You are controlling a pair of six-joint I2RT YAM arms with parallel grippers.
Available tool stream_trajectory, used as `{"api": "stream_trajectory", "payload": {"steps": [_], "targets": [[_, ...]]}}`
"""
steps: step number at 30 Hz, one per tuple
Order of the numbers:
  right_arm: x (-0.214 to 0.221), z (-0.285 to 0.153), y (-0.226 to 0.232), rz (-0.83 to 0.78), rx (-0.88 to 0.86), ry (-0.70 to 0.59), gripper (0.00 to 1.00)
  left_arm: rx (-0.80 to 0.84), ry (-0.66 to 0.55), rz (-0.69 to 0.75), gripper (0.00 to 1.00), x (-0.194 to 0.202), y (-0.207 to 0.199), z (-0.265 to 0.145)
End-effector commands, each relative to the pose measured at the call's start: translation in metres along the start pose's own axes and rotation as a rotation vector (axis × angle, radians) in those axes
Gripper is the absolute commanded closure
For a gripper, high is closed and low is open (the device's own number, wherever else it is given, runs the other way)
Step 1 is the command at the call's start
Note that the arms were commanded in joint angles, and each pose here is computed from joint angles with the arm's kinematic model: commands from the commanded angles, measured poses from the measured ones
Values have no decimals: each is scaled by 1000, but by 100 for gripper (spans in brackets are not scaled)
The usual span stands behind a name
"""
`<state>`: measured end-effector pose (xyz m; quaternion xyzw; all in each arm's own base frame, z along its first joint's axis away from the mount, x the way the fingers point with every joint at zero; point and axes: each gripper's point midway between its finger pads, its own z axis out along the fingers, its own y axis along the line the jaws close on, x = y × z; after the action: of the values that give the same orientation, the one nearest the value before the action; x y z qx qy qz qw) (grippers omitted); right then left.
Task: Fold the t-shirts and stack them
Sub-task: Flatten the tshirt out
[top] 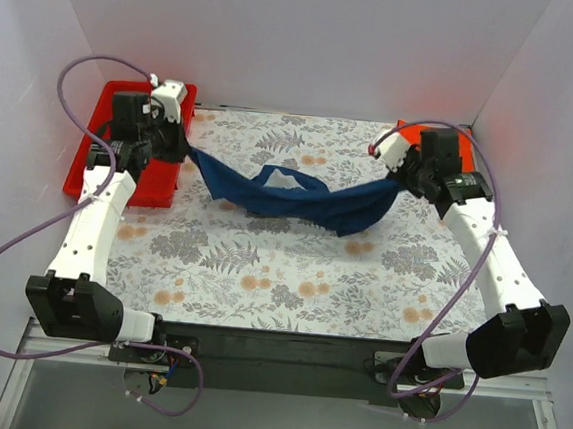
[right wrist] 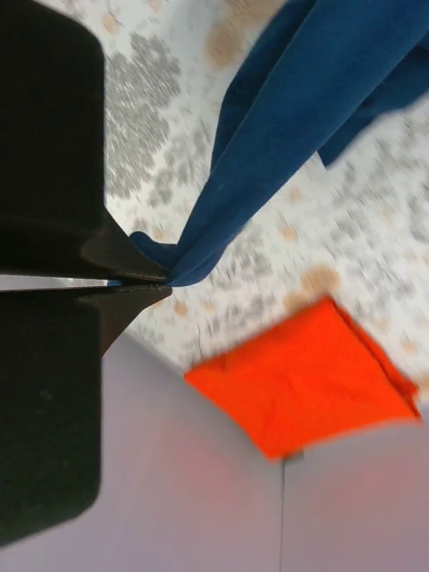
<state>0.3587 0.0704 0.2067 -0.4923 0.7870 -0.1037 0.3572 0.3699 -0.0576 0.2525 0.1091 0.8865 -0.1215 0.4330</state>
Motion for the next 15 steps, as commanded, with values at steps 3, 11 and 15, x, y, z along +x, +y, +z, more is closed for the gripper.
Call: {"api": "stream_trajectory", "payload": {"steps": [3, 11, 15], "targets": [[-51, -77, -89, 66, 288, -160, 99, -75, -411, -11, 100, -124, -2, -73], [-92, -248, -152, 148, 673, -436, 99, -184, -891, 17, 100, -194, -26, -238], [-88, -329, -154, 178, 839, -551, 99, -201, -1154, 83, 100, -200, -50, -332]]}}
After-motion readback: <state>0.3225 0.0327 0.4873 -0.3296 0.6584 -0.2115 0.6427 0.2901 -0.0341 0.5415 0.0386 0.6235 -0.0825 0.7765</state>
